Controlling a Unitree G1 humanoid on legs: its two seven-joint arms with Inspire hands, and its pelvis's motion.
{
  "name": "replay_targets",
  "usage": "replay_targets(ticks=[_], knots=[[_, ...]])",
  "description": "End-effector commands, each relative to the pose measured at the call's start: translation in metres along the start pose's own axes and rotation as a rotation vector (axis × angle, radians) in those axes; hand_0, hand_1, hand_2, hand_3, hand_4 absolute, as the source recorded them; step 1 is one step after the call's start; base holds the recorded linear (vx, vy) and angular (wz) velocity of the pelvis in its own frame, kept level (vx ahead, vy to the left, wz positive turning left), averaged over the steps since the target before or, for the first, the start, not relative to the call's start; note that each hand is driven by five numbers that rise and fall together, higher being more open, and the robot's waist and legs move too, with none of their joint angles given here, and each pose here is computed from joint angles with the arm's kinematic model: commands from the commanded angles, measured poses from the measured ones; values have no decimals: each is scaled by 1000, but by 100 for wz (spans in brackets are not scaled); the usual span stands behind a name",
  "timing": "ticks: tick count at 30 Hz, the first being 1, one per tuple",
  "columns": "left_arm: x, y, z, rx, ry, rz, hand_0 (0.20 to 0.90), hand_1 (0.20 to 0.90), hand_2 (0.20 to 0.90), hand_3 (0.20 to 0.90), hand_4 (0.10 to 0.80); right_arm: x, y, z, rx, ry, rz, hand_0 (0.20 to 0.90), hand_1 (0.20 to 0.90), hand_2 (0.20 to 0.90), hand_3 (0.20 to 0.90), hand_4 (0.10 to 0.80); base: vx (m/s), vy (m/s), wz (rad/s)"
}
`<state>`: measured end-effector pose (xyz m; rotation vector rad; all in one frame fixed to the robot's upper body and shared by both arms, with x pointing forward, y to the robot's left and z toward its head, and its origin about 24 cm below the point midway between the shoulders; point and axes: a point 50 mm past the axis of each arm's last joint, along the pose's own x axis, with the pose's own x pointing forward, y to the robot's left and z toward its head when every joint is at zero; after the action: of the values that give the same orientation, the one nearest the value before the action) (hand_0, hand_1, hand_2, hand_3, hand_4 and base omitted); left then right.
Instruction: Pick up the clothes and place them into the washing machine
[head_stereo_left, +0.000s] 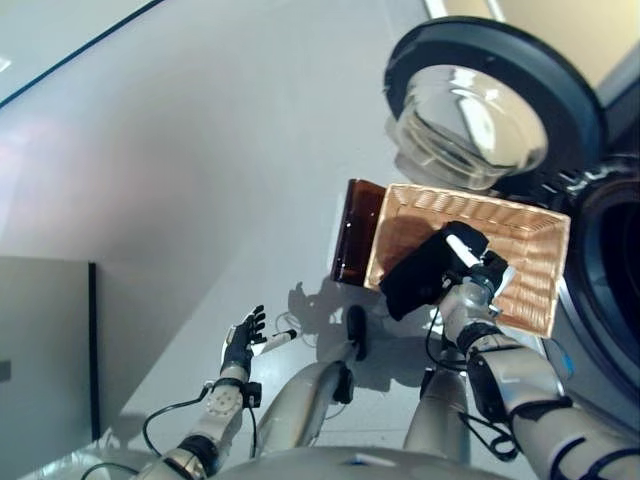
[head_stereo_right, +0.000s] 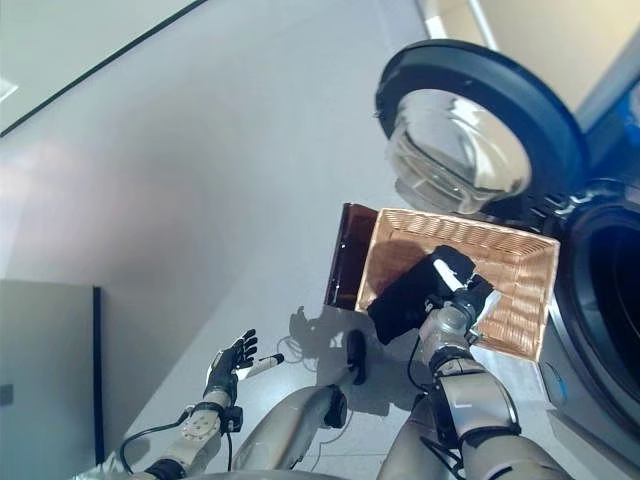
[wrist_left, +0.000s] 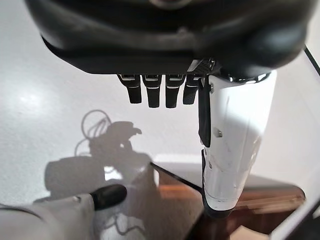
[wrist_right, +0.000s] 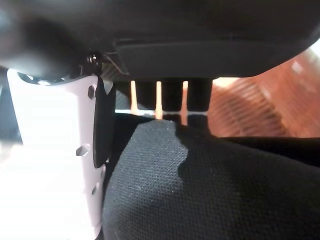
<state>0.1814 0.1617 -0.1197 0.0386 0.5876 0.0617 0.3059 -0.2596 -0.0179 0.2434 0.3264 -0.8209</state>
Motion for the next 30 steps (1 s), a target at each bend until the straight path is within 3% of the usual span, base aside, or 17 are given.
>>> replay_targets(ticks=[1, 14, 23, 30], knots=[[2, 12, 4, -91, -28, 74, 900, 900, 900, 900, 800, -1, 16, 37, 201, -165, 100, 200, 200, 200, 200, 300, -7, -76, -23], [5, 9, 6, -200, -26, 81, 900, 900, 900, 900, 800, -11, -28, 0, 733, -112, 49, 200, 200, 200, 200, 300, 3, -60, -12], [1, 8, -1, -192, -13, 69, 900, 900, 900, 900, 800, -3, -48, 17, 891, -205, -39, 200, 200, 200, 200, 300, 21, -21, -6], [5, 6, 12, -206, -70, 63, 900, 900, 900, 900, 800, 8, -55, 60, 941, -323, -95, 200, 200, 200, 200, 300, -46, -10, -15]])
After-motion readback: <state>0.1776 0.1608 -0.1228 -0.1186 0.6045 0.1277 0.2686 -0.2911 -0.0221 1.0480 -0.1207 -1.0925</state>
